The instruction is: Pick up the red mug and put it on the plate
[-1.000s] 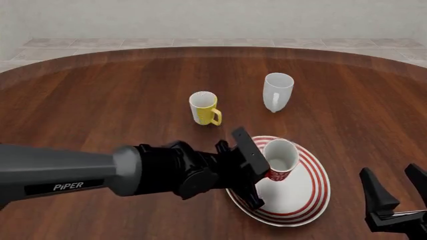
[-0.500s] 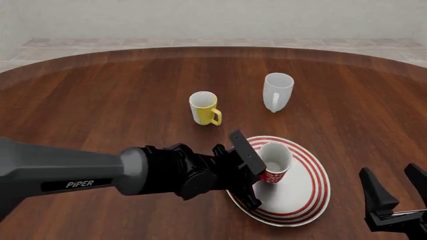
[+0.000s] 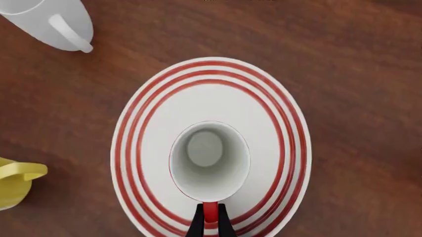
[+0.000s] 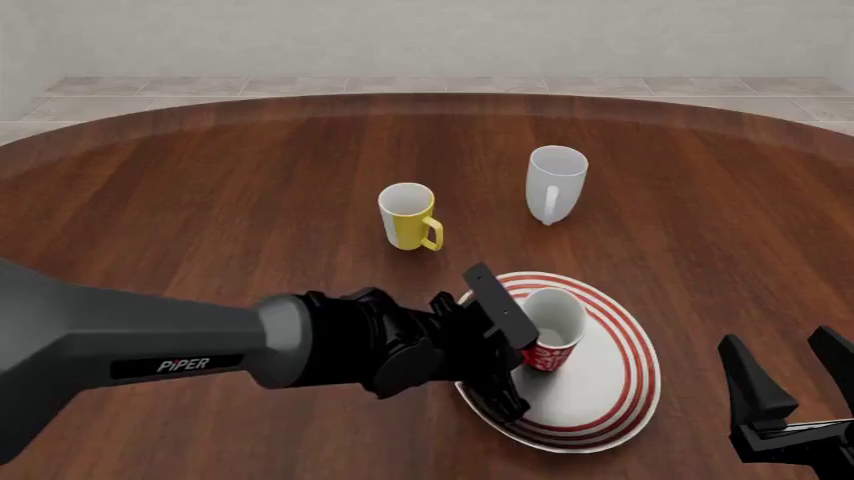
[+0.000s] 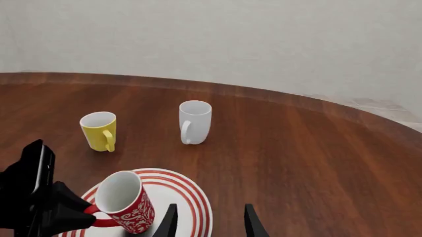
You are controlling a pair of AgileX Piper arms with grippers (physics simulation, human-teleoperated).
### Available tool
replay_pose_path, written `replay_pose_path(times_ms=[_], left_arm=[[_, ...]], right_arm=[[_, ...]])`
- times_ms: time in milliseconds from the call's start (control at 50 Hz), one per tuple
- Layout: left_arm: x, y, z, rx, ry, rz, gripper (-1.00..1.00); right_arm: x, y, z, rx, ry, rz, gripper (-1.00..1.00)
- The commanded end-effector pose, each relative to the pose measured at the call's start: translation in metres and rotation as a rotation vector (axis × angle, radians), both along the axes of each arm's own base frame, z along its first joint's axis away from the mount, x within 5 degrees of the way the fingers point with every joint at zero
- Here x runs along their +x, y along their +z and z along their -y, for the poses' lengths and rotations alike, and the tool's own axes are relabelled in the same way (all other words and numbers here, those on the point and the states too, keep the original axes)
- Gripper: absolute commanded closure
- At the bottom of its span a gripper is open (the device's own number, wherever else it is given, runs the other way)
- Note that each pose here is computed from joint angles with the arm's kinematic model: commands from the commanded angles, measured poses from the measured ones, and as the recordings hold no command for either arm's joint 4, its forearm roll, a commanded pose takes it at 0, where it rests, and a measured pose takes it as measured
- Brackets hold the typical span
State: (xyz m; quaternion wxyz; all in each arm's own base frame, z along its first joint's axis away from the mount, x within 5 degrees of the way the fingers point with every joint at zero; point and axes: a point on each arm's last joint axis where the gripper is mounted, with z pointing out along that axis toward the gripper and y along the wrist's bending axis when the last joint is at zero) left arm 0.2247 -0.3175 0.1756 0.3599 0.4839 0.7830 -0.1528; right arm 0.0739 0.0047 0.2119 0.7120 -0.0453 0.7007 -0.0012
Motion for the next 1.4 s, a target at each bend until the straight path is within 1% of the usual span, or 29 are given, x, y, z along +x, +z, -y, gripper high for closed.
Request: replay_pose_path(times_ms=[20, 280, 400, 440, 480, 500, 660, 680, 700, 720, 740, 760, 800, 820, 880, 900, 940, 980, 1000, 1020, 1040, 1060, 1080, 1100, 1120, 1200, 1220, 1300, 1400], left_arm=[[0.001, 0.004, 0.005, -0.008, 0.004, -0.006, 1.0], [0.004, 0.001, 0.011, -0.015, 0.033, -0.04, 1.0], [-0.003, 0.0, 0.016, -0.016, 0.018, -0.048, 1.0], [0.001, -0.001, 0.015, -0.017, 0.034, -0.055, 1.0], [-0.004, -0.002, 0.018, -0.013, 0.015, -0.052, 1.0], [0.001, -0.003, 0.016, -0.013, 0.032, -0.057, 1.0], [0.002, -0.003, 0.016, -0.008, 0.027, -0.05, 1.0], [0.001, -0.004, 0.017, -0.009, 0.025, -0.053, 1.0], [-0.005, -0.004, 0.02, -0.001, -0.004, -0.042, 1.0], [0.001, -0.004, 0.017, -0.004, 0.018, -0.046, 1.0], [-0.008, -0.002, 0.021, -0.011, 0.003, -0.053, 1.0], [-0.002, -0.003, 0.017, 0.003, -0.004, -0.034, 1.0], [-0.005, -0.004, 0.02, 0.003, -0.005, -0.043, 1.0], [0.004, -0.003, 0.015, 0.002, 0.016, -0.039, 1.0], [0.004, -0.005, 0.016, 0.004, 0.022, -0.047, 1.0], [-0.001, -0.005, 0.018, 0.004, 0.007, -0.047, 1.0], [0.0, -0.004, 0.018, 0.005, 0.006, -0.042, 1.0], [0.01, -0.004, 0.013, 0.005, 0.029, -0.037, 1.0], [0.001, -0.003, 0.018, 0.003, 0.005, -0.037, 1.0], [0.006, -0.004, 0.015, 0.012, 0.008, -0.03, 1.0], [0.006, -0.003, 0.015, 0.005, 0.016, -0.035, -1.0], [0.0, -0.004, 0.017, 0.018, -0.017, -0.022, -1.0], [0.006, -0.004, 0.014, 0.017, -0.001, -0.021, -1.0], [0.002, -0.003, 0.016, 0.018, -0.017, -0.015, -1.0], [0.007, -0.003, 0.014, 0.017, -0.005, -0.013, -1.0], [0.008, 0.001, 0.012, 0.013, -0.008, -0.002, -1.0], [0.003, 0.002, 0.014, 0.016, -0.024, 0.001, -1.0], [0.009, 0.005, 0.011, 0.011, -0.013, 0.011, -1.0], [0.007, 0.006, 0.011, 0.013, -0.027, 0.024, -1.0]], right_arm=[[0.0, 0.0, 0.0, 0.002, 0.002, 0.0, -1.0], [0.001, 0.0, 0.0, 0.0, 0.006, -0.001, -1.0], [0.001, 0.0, -0.001, 0.0, 0.007, 0.0, -1.0], [0.001, 0.0, -0.001, 0.001, 0.006, -0.001, -1.0], [0.001, 0.0, 0.0, 0.001, 0.006, -0.001, -1.0], [0.001, 0.0, 0.0, 0.002, 0.005, -0.001, -1.0], [0.002, 0.0, 0.0, 0.003, 0.003, 0.0, -1.0], [0.002, 0.0, 0.0, 0.004, 0.003, -0.001, -1.0], [0.002, 0.0, 0.0, 0.004, 0.002, -0.001, -1.0], [0.002, 0.0, 0.0, 0.005, 0.003, -0.001, -1.0], [0.002, 0.0, 0.0, 0.005, 0.002, -0.001, -1.0], [0.002, 0.0, 0.0, 0.004, 0.003, -0.001, -1.0], [0.002, 0.0, 0.0, 0.006, 0.002, -0.002, -1.0], [0.002, 0.0, 0.0, 0.006, 0.004, -0.002, -1.0], [0.002, 0.0, 0.0, 0.007, 0.002, -0.001, -1.0], [0.002, 0.0, 0.0, 0.007, 0.002, -0.001, -1.0], [0.002, 0.0, 0.0, 0.007, 0.002, -0.001, -1.0], [0.002, 0.0, 0.0, 0.007, 0.002, -0.001, -1.0], [0.001, 0.0, 0.0, 0.007, 0.003, -0.001, -1.0], [0.001, 0.0, 0.0, 0.007, 0.003, -0.001, -1.0], [0.001, 0.0, 0.0, 0.008, 0.003, -0.001, -1.0], [0.001, 0.0, 0.0, 0.008, 0.003, -0.001, -1.0], [0.001, 0.0, 0.0, 0.007, 0.003, -0.001, -1.0], [0.002, 0.0, 0.0, 0.007, 0.004, -0.002, -1.0], [0.002, 0.0, 0.0, 0.007, 0.004, -0.002, -1.0], [0.002, 0.0, 0.0, 0.007, 0.005, -0.002, -1.0], [0.002, 0.0, 0.0, 0.008, 0.005, -0.002, -1.0], [0.001, 0.0, 0.0, 0.008, 0.005, -0.002, -1.0], [0.001, 0.0, 0.0, 0.008, 0.005, -0.002, -1.0]])
